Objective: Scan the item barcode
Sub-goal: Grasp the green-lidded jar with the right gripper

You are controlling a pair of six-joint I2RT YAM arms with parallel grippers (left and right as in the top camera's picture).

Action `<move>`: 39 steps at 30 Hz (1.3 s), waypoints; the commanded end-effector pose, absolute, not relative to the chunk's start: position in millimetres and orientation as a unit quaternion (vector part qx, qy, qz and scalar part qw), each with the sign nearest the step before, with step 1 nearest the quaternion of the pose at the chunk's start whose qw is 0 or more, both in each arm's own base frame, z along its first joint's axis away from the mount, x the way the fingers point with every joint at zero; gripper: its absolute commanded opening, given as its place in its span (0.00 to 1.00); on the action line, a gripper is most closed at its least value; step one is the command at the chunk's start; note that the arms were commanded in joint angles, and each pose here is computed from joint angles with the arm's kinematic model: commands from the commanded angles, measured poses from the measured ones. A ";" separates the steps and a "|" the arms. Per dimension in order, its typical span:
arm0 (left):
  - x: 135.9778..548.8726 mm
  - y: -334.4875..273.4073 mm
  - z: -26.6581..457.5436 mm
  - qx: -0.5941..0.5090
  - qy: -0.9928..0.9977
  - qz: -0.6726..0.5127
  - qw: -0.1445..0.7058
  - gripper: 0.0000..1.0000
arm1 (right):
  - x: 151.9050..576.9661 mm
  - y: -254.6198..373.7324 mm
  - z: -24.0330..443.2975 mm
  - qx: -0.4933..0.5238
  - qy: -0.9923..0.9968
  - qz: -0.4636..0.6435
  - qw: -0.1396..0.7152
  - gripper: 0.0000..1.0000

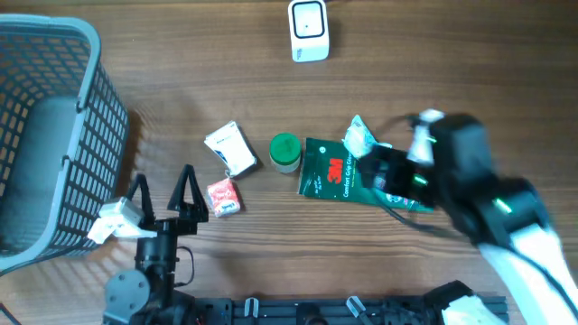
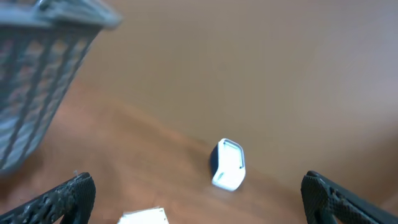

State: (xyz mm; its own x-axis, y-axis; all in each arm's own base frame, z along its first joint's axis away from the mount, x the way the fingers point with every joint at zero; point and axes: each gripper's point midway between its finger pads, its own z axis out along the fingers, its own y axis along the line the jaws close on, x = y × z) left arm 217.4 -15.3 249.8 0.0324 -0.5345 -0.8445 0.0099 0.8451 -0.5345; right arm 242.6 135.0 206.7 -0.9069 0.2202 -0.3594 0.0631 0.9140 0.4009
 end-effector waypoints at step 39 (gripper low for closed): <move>200.2 12.9 154.8 -0.275 0.770 -0.101 0.567 1.00 | 331.3 260.7 38.1 -0.407 0.910 0.042 0.068 0.75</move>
State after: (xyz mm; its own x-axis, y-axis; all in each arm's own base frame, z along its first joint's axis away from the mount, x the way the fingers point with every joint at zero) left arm 200.7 5.8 151.8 -0.2394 -0.5218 -0.8188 -0.2811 0.8445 -0.4559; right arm 327.2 264.5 41.1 -0.7973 -0.5823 -0.1589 -0.5990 0.7957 0.0895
